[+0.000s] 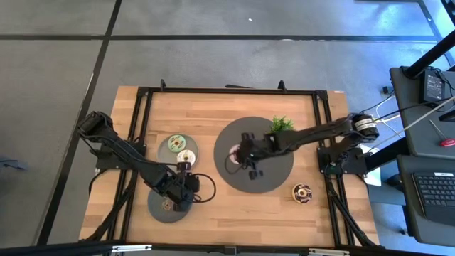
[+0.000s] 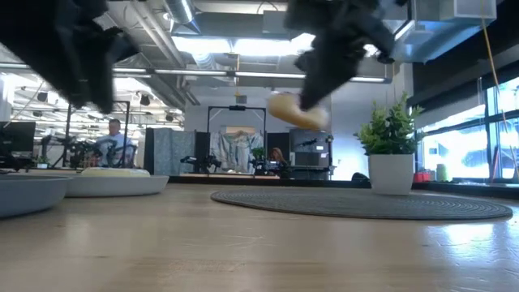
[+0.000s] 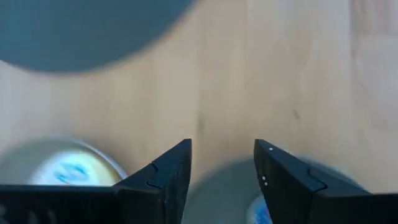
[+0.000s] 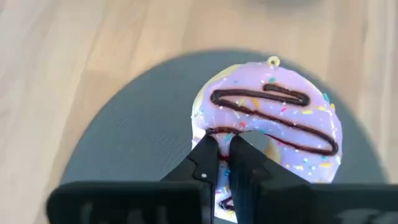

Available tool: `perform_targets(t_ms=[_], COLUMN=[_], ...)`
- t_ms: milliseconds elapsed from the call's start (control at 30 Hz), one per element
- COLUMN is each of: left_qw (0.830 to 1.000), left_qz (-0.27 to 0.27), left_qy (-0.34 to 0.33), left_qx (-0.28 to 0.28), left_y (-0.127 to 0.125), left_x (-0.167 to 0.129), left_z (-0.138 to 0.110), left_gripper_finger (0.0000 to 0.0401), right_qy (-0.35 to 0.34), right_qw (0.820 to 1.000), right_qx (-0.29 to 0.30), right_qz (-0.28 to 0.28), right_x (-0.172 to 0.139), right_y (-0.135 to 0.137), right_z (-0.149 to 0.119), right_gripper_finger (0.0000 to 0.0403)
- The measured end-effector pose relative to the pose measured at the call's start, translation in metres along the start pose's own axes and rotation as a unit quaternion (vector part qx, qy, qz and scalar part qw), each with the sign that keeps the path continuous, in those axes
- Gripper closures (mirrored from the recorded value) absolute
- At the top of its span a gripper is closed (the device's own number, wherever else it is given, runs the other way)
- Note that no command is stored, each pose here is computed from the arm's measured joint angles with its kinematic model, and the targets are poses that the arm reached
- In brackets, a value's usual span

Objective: Pick & Place donuts
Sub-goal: Put the big purple donut on the light gray plate

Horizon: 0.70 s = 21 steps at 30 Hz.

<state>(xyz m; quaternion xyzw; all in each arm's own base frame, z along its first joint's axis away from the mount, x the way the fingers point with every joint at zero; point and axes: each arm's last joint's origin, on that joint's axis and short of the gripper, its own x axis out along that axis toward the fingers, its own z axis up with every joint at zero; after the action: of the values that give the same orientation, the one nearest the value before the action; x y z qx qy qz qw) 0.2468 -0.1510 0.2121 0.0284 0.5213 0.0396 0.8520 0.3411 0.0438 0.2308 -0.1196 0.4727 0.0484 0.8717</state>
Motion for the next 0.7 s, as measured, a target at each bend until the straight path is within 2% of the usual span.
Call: perform_targets(t_ms=[133,367,500,700], left_qw=[0.998,0.996,0.997,0.997], left_qz=[-0.023,-0.012,-0.003,0.013], left_qy=[0.029,0.055,0.033,-0.005], left_qx=[-0.040,-0.065,-0.069,-0.078], left_y=[-0.001,-0.010,-0.019,-0.027], left_x=[-0.001,-0.008,-0.017,-0.025], left_z=[-0.003,-0.018,-0.025,-0.031], left_gripper_finger=[0.0232,0.0230,0.0234,0.0232], right_qy=[-0.016,0.011,0.021,0.010], right_qw=[0.999,0.993,0.991,0.991], right_qx=[-0.027,-0.083,-0.100,-0.104], right_qz=[0.017,0.079,0.084,0.087], right_x=[0.013,0.065,0.090,0.106], right_y=[-0.011,-0.007,-0.006,-0.006], right_z=[0.023,0.051,0.058,0.069], right_gripper_finger=[0.0380,0.0374,0.0371,0.0374])
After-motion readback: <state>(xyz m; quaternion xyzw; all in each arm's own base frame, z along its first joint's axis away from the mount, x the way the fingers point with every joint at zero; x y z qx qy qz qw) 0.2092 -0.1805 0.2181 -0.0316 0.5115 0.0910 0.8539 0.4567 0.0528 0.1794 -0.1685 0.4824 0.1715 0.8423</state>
